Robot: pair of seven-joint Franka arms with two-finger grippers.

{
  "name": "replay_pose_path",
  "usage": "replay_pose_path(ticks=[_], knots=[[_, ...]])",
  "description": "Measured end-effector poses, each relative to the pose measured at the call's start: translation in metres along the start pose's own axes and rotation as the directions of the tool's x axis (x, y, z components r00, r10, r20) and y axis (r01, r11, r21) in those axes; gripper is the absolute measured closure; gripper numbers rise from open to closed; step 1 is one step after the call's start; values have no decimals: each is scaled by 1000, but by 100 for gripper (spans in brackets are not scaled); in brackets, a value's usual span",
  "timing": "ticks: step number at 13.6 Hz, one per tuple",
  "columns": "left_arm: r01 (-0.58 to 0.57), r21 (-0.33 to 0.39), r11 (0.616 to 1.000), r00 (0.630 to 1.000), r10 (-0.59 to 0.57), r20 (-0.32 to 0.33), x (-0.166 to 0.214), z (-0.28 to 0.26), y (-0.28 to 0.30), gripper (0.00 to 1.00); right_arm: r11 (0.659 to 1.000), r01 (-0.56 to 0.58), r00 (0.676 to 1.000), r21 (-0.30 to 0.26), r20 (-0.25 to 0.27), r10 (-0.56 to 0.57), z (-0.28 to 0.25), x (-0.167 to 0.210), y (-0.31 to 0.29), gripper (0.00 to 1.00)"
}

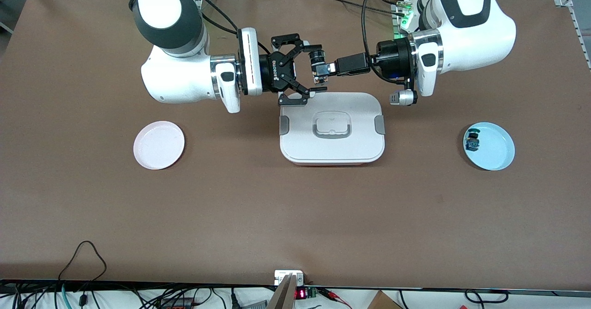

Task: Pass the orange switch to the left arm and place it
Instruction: 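Grasp the orange switch with the left gripper above the white box, then open the right gripper and withdraw it while the left gripper pulls back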

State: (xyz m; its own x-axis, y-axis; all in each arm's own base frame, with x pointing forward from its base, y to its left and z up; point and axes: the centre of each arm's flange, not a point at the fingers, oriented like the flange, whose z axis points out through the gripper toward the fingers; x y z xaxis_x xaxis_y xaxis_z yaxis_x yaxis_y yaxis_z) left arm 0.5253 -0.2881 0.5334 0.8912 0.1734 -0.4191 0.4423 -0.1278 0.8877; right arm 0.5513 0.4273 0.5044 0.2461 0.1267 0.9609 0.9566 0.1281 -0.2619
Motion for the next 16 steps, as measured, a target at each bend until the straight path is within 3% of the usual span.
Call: replay_pose_path(ticks=[6,9,13,16], knots=[[-26,15,1000,1000,27,-1,4,-6,-1,59,1000,-23,1000,-3,-1,23,-2,0,1,0],[-84,135,987,996,81,31,20,-38,-7,59,999,-33,999,-11,-2,33,-6,0,3,0],[-59,171,983,997,48,66,52,-120,-17,59,999,-39,999,-34,-3,39,-20,-2,11,0],[-72,327,942,996,51,74,63,-167,-38,59,997,-50,999,-64,-9,49,-39,-5,20,0]])
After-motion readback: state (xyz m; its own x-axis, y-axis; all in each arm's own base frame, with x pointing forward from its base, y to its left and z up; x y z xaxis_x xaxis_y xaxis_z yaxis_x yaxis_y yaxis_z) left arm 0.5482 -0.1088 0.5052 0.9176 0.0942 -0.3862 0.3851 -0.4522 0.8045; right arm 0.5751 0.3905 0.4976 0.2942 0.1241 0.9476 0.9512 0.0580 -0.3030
